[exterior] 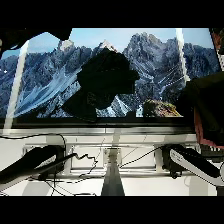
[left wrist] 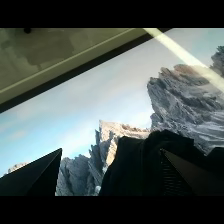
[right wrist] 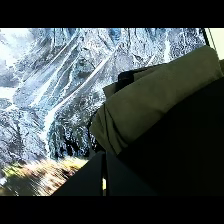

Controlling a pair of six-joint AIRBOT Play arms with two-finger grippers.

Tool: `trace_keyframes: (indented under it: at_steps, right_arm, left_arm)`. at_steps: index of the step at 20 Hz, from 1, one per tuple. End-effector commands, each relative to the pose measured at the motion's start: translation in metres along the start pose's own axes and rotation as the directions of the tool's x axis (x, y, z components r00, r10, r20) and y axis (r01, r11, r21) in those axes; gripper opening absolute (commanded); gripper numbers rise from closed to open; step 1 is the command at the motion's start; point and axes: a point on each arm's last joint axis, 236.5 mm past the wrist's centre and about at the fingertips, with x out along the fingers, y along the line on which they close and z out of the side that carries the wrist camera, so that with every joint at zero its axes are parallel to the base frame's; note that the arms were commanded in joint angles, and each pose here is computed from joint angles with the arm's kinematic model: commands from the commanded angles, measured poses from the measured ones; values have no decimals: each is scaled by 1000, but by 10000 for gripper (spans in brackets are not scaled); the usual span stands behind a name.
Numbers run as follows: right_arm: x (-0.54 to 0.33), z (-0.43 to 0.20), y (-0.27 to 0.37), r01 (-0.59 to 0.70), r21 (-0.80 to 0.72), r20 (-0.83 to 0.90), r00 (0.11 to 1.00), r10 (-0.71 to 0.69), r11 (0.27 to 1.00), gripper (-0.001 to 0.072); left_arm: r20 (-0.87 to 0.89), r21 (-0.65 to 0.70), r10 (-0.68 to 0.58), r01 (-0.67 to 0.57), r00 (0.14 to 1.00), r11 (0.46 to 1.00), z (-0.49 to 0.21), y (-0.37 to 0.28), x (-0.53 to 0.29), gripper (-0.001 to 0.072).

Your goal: Fold the clothes and pants, and hang the long-sleeved shirts on hangers.

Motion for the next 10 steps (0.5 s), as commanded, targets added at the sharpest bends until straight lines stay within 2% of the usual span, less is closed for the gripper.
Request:
trace_keyframes:
  at_steps: [1, 8, 10]
  right_arm:
    - [0, 0, 0, -1, 0, 0, 1000, 1, 1000, 19]
    - [0, 2, 0, -1, -1, 8, 1000, 1, 1000, 19]
    - [-1, 23, 3, -12, -8, 99, 995, 12, 1000, 19]
  left_arm:
    - [1, 0, 2, -2, 1000, 1000, 0, 1, 0, 696]
    - [1, 0, 1, -1, 1000, 1000, 0, 0, 0, 696]
    - [1, 0, 1, -1, 1000, 1000, 0, 0, 0, 696]
